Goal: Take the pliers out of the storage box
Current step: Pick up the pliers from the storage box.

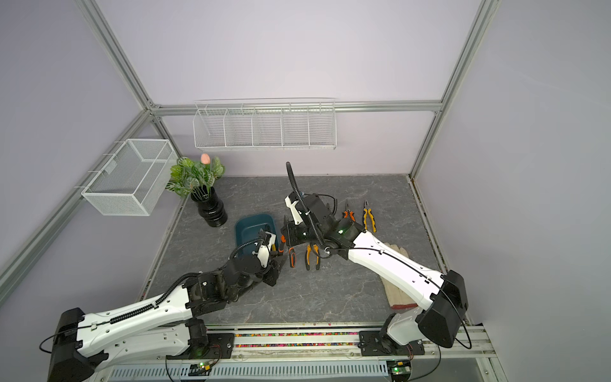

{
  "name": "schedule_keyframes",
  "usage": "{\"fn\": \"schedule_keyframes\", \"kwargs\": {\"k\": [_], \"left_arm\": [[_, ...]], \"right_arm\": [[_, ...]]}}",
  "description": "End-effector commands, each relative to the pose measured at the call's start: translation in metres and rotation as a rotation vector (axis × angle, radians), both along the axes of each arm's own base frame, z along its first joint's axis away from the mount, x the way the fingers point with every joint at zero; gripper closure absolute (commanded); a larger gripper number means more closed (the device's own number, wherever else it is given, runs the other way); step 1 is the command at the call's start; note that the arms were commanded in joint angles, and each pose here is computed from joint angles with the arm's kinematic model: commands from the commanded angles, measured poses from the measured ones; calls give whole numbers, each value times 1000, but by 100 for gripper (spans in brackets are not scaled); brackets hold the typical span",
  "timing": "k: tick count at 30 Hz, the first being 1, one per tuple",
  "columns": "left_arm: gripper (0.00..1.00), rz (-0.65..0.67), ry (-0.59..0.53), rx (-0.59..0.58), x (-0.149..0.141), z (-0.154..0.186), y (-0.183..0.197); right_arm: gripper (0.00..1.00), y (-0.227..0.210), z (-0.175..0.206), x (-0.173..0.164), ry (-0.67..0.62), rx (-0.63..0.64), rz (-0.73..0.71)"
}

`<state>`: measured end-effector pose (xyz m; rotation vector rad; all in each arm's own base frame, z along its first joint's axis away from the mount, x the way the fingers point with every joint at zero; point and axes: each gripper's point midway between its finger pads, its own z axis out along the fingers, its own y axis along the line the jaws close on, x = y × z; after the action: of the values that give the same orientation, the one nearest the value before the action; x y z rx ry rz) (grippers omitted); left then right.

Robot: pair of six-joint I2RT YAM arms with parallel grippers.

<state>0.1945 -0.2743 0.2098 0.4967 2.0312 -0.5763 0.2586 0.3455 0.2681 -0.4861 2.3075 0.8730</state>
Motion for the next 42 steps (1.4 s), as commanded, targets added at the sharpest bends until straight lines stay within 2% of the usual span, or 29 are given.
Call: {"fn": "schedule_keyframes", "kwargs": {"k": [1, 17, 28, 35, 40, 42], "left_arm": [[62, -8, -11, -24, 0, 10, -5], [65, 5, -4, 4, 5, 0, -5], [65, 62, -2, 43, 19, -7, 9], [70, 60, 1, 29, 18, -5, 10], [63, 45, 5, 5, 16, 3, 6], [63, 43, 9, 7, 16, 2, 5]], "right_arm": [[93, 8, 30, 1, -53, 69, 15], [93, 13, 44, -6, -24, 136, 38], [94, 9, 46, -14, 3, 162, 48], [93, 3, 39, -11, -7, 134, 27], [93, -4, 30, -1, -50, 57, -3], [93, -4, 29, 0, -58, 46, -5]]}}
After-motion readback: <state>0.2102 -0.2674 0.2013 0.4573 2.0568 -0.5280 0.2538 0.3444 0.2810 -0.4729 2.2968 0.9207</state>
